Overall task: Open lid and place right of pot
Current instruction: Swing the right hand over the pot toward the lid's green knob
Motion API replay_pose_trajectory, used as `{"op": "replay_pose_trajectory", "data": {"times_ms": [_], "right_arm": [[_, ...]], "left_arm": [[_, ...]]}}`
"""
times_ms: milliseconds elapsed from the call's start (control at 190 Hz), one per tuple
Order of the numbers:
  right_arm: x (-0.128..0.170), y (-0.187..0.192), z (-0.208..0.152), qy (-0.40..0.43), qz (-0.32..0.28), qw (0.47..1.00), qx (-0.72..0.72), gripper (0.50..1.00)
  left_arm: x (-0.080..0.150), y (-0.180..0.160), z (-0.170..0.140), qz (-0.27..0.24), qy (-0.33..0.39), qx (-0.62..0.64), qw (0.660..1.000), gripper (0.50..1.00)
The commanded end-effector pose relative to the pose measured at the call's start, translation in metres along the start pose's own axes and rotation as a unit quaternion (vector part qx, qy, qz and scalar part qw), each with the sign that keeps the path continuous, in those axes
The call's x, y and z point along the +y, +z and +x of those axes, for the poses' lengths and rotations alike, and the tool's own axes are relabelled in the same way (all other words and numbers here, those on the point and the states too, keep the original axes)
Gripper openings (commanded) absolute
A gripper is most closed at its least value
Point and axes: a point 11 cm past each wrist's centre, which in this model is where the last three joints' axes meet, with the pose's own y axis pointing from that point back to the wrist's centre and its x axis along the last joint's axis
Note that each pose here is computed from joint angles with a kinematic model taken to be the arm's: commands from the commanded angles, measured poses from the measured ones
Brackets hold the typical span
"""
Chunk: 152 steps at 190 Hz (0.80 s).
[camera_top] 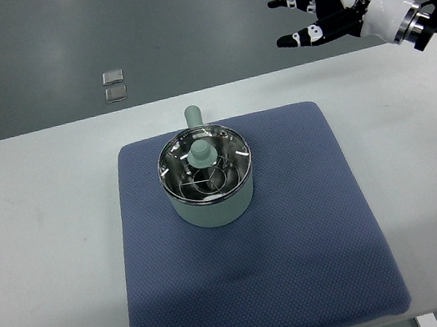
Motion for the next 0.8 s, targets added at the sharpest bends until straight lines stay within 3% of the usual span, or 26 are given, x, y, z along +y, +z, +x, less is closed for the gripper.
{"op": "replay_pose_trajectory", "data": {"times_ms": [0,142,253,543,797], "right_arm": [[-0.021,-0.027,-0.013,-0.054,0.006,0.998,0.044,0.928],[-0.041,-0.050,-0.024,-0.095,0.009,0.992,0.085,0.928],[-0.071,-0.074,-0.055,-0.185,-0.005,0.964,0.193,0.928],[-0.095,-0.067,-0.104,-0.307,-0.050,0.888,0.339,0.928],[-0.115,-0.063,-0.138,-0.351,-0.083,0.840,0.405,0.928]], "left_arm": [[0.000,0.000,0.000,0.000,0.000,0.000,1.000,1.000],[0.000,0.000,0.000,0.000,0.000,0.000,1.000,1.000],[0.000,0.000,0.000,0.000,0.000,0.000,1.000,1.000],[0.000,0.000,0.000,0.000,0.000,0.000,1.000,1.000],[0.000,0.000,0.000,0.000,0.000,0.000,1.000,1.000]]}}
